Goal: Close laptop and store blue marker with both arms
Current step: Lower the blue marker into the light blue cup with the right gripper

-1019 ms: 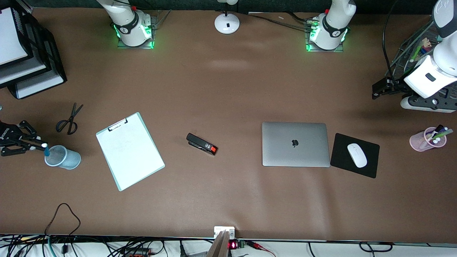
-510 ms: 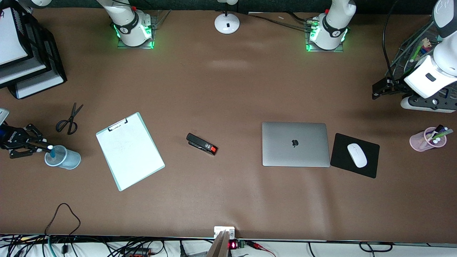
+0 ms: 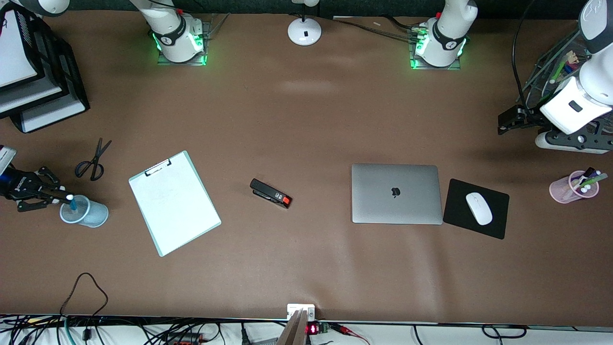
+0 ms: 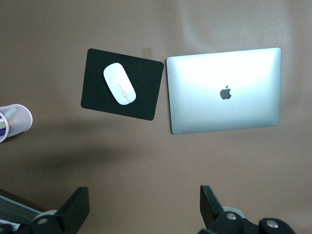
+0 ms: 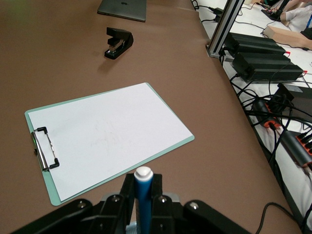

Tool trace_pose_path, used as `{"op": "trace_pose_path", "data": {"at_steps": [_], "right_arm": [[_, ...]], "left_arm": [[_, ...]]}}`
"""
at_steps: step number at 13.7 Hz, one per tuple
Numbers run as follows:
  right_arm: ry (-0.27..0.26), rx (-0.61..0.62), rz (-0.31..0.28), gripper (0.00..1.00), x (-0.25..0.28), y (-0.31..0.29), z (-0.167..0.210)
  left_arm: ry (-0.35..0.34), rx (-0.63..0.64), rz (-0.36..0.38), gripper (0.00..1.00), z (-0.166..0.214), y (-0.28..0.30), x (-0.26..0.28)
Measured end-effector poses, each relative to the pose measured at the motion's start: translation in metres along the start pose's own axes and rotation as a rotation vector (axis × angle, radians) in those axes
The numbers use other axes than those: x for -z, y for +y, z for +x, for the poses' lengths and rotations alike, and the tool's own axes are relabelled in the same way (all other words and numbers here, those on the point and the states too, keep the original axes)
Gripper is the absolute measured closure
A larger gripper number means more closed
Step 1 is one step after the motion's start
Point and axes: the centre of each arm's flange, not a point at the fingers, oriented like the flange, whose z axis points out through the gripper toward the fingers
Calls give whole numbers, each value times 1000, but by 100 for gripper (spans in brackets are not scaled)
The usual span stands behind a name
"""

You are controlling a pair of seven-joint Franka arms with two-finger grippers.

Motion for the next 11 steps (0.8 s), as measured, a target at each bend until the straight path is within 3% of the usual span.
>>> {"op": "trace_pose_path", "data": {"at_steps": [11], "right_arm": [[-13,-14,-4,83,-7,1,-24]], "left_arm": [[-3,0,0,0,0,0,0]]}}
